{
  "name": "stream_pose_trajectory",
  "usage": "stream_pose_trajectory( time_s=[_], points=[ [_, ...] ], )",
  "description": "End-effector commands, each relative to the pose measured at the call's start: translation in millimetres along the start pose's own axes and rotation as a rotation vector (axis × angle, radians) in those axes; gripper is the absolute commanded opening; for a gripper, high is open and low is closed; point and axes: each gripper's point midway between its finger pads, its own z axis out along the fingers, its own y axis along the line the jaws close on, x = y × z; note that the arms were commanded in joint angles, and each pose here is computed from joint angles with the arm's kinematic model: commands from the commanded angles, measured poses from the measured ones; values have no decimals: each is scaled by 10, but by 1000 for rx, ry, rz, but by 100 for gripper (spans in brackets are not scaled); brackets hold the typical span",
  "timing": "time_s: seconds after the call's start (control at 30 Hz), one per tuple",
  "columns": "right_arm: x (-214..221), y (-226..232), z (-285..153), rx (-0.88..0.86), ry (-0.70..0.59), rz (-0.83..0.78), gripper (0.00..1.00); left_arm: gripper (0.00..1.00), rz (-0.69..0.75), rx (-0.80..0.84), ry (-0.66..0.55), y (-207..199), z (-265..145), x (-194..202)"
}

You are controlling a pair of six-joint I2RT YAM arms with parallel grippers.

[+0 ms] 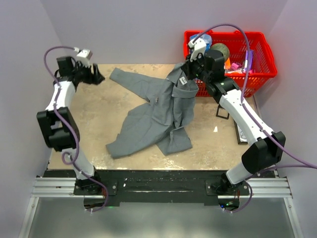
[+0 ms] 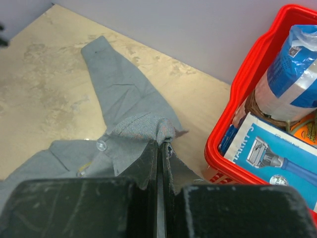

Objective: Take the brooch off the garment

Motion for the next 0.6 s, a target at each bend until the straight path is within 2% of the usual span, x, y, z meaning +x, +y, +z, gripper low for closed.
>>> stream_pose_trajectory(
  time_s=[0.0,0.17,0.3,0.57],
  points=[
    [-266,52,-20,-21,-88,24,0,69,-80,338,310,-835,-903,1074],
    [-108,139,101,-73,-31,60,0,69,-122,446,536,-1273,-1398,2048],
    [-68,170,168,-86,-17,88,0,69,-137,398,640,-1238,-1495,2408],
    [-104,185,218,-98,-12,90,0,65,-219,471,833,-1385,-1724,2975]
  ],
)
